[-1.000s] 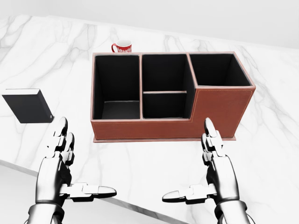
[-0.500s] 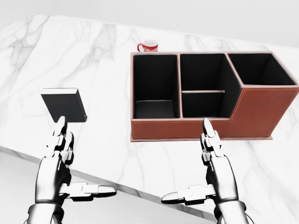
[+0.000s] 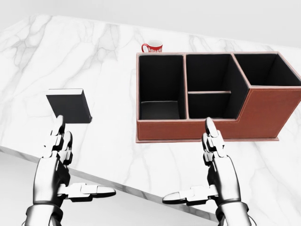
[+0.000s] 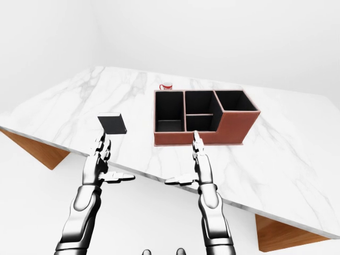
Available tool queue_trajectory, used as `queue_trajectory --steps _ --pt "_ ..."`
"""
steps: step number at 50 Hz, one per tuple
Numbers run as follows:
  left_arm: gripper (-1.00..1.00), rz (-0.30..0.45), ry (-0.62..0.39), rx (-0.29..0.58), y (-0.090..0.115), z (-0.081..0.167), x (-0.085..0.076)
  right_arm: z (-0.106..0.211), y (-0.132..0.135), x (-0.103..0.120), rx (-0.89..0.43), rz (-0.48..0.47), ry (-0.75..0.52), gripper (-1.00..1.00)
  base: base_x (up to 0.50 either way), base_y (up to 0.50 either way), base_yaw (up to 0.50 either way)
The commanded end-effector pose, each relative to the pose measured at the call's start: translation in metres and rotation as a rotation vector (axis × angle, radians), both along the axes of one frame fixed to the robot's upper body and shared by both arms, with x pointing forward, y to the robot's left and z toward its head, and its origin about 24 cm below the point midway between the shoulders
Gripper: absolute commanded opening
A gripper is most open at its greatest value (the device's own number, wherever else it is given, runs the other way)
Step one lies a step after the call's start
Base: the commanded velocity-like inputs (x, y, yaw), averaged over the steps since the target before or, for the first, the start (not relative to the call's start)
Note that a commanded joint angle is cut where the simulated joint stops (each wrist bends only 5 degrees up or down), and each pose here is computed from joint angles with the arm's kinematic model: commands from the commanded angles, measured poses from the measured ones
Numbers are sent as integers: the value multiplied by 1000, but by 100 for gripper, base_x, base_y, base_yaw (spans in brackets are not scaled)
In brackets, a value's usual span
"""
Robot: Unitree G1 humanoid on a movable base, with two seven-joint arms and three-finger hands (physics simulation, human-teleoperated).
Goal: Pick up the book and place it in the right compartment of the caddy.
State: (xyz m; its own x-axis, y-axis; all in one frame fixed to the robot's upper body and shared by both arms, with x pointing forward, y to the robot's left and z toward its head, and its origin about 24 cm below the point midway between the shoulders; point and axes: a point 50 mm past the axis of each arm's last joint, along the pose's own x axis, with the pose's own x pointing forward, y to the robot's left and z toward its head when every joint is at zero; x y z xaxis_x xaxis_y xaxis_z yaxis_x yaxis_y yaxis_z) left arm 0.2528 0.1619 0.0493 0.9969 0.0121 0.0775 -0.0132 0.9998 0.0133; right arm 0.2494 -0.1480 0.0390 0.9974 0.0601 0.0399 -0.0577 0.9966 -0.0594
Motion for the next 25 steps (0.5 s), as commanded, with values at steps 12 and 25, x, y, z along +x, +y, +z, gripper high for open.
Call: queue_trajectory --steps 12,25 --pt "100 16 -359 57 16 106 -15 62 -7 3 36 -19 -162 100 0 0 0" --pt "100 65 -982 141 27 224 -73 178 -3 -21 3 20 -694 100 0 0 0"
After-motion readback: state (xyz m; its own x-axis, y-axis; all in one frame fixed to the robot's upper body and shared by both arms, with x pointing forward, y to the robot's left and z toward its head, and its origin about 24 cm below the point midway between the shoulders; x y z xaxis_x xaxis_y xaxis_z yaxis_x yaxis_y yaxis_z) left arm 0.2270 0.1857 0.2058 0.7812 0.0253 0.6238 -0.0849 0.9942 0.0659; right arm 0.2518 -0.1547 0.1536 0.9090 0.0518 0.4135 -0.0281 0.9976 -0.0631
